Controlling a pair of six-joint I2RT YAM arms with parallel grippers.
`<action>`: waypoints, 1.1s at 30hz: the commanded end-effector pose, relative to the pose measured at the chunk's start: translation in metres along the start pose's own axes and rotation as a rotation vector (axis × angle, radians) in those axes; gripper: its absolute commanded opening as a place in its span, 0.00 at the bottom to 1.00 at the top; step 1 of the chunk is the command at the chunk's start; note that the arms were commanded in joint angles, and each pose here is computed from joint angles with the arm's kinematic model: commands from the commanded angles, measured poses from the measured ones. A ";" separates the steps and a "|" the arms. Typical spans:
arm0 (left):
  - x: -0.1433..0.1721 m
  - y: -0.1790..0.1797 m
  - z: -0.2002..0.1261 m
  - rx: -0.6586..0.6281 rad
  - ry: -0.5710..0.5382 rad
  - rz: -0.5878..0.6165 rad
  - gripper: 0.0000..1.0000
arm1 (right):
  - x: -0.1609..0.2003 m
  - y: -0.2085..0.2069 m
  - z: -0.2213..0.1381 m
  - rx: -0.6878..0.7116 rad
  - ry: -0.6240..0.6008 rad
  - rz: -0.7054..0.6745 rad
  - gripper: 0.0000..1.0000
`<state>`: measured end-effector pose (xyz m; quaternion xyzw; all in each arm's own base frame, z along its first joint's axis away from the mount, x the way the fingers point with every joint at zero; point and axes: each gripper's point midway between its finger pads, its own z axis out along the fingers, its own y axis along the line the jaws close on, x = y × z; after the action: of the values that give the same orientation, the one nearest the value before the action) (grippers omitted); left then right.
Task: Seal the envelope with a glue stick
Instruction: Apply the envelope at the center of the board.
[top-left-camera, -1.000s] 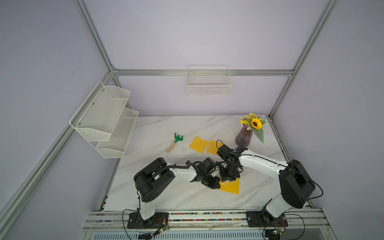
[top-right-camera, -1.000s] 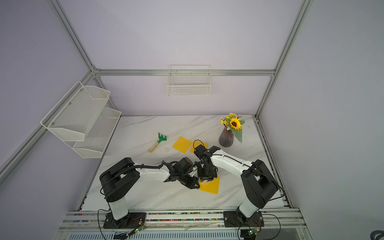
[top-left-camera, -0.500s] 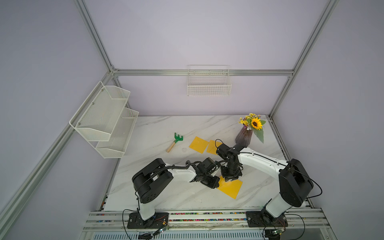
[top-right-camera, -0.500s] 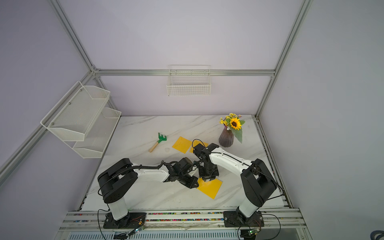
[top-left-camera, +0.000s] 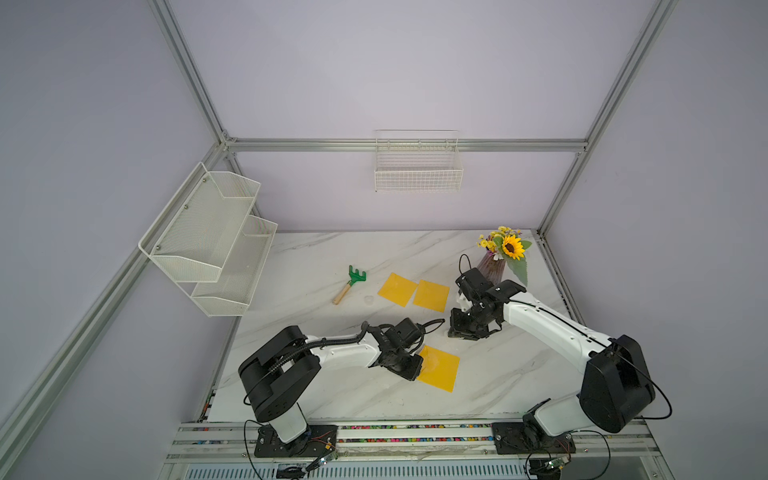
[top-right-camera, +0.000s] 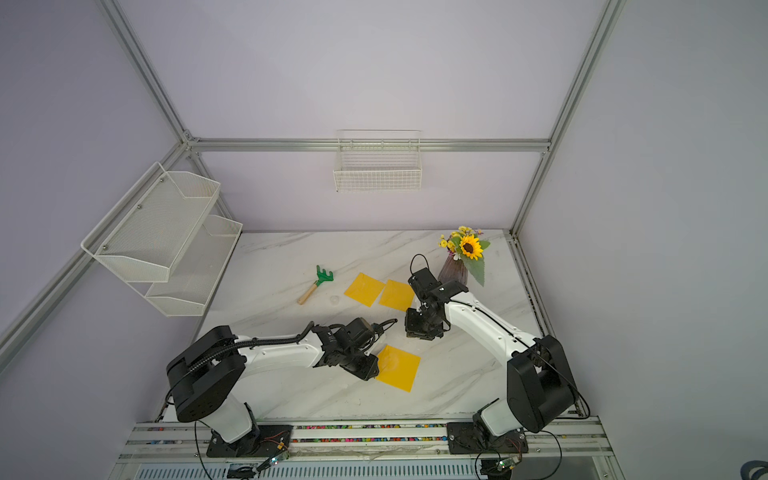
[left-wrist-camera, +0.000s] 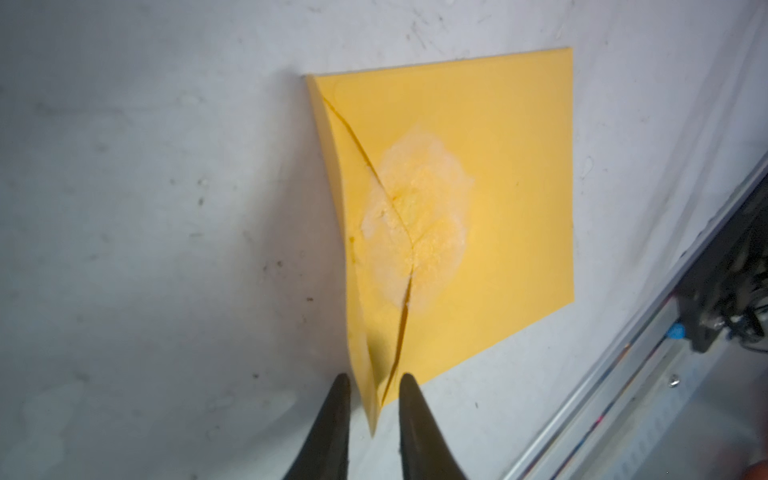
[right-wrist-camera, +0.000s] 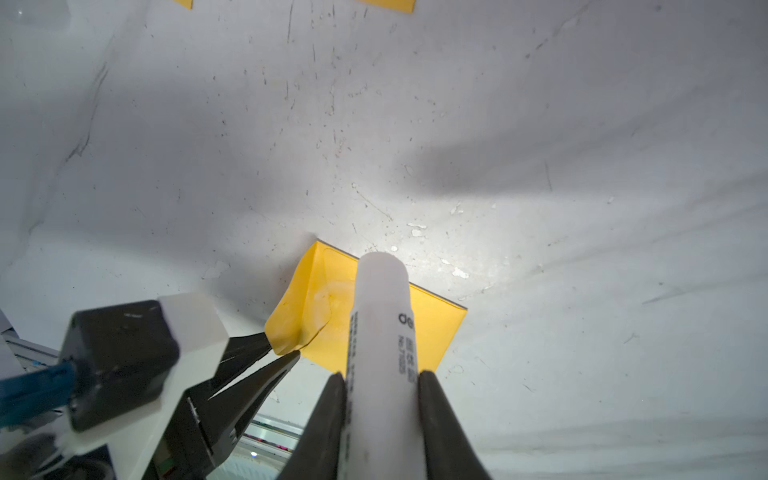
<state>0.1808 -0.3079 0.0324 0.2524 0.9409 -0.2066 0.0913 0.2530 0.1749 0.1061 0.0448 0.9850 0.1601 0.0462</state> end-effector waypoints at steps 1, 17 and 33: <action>-0.009 0.009 -0.021 -0.073 -0.044 0.016 0.34 | -0.004 0.003 -0.005 -0.053 -0.023 -0.024 0.00; -0.060 0.000 -0.030 -0.013 -0.078 -0.009 0.26 | -0.005 -0.015 -0.009 -0.066 -0.050 -0.016 0.00; -0.056 -0.003 -0.015 0.013 -0.020 -0.009 0.08 | -0.005 -0.019 -0.013 -0.079 -0.054 -0.015 0.00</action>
<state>0.2194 -0.3200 0.0481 0.2406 0.9459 -0.2013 0.0835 0.2525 0.1514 0.1056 0.0445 0.9798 0.1853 0.0614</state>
